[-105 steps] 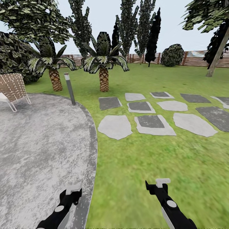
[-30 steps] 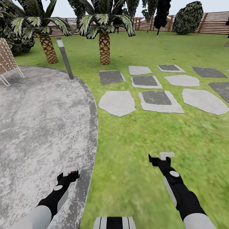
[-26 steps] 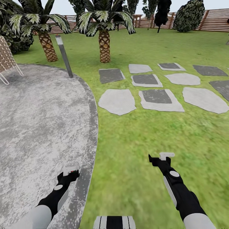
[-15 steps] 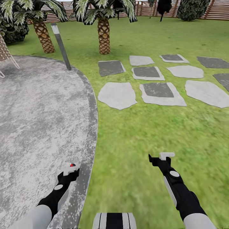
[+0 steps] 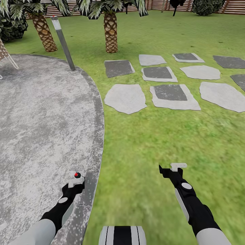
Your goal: In the garden, pick up the pesticide atomizer on the floor and spray pesticide onto both trees until each tree trunk is fully covered.
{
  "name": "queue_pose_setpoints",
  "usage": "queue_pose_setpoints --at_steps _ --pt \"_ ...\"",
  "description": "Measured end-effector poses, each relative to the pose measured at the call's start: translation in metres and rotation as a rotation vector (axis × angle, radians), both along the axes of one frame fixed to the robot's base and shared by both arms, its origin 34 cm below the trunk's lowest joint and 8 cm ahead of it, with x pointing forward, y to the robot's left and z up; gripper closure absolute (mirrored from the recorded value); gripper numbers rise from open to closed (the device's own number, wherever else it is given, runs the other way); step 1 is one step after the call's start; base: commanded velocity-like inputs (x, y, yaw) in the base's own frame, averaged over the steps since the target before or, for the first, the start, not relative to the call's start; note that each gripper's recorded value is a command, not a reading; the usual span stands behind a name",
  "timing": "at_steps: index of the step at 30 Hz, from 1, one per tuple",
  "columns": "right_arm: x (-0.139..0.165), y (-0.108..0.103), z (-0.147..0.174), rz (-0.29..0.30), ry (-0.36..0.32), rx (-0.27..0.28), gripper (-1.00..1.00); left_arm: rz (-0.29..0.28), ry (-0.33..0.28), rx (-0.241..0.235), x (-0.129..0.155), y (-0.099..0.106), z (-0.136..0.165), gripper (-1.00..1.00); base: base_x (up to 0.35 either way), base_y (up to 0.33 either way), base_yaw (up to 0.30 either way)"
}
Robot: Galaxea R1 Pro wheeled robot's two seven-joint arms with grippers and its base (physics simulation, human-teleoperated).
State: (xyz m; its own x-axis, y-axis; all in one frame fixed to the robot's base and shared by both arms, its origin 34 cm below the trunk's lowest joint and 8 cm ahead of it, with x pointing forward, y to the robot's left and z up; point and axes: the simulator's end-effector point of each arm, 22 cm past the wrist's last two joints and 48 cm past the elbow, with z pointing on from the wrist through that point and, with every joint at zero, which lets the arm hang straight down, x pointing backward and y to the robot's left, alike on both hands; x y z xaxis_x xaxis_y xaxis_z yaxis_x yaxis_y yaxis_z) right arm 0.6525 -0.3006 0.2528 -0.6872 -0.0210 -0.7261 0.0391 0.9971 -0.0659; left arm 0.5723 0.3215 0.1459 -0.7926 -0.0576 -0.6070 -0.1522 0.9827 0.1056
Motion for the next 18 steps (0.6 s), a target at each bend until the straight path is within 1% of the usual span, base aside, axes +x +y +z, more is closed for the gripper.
queue_pose_setpoints --at_steps 2,6,10,18 --pt "0.0 -0.0001 0.0 0.0 0.0 0.0 -1.0 -0.013 0.0 0.003 0.0007 -0.0024 0.0001 -1.0 0.006 0.0 0.0" --pt "0.0 -0.0001 0.0 0.0 0.0 0.0 -1.0 -0.029 -0.001 0.006 0.0015 -0.0055 0.0003 -1.0 0.169 0.0 0.0" --pt "0.0 -0.0002 0.0 -0.001 0.0 0.0 -1.0 -0.033 -0.001 0.007 0.0016 -0.0061 0.0003 -1.0 0.084 0.0 0.0" --pt "0.0003 0.0 0.0004 0.0 -0.001 0.0 -1.0 -0.032 -0.001 0.007 0.0016 -0.006 0.0003 -1.0 0.018 0.0 0.0"
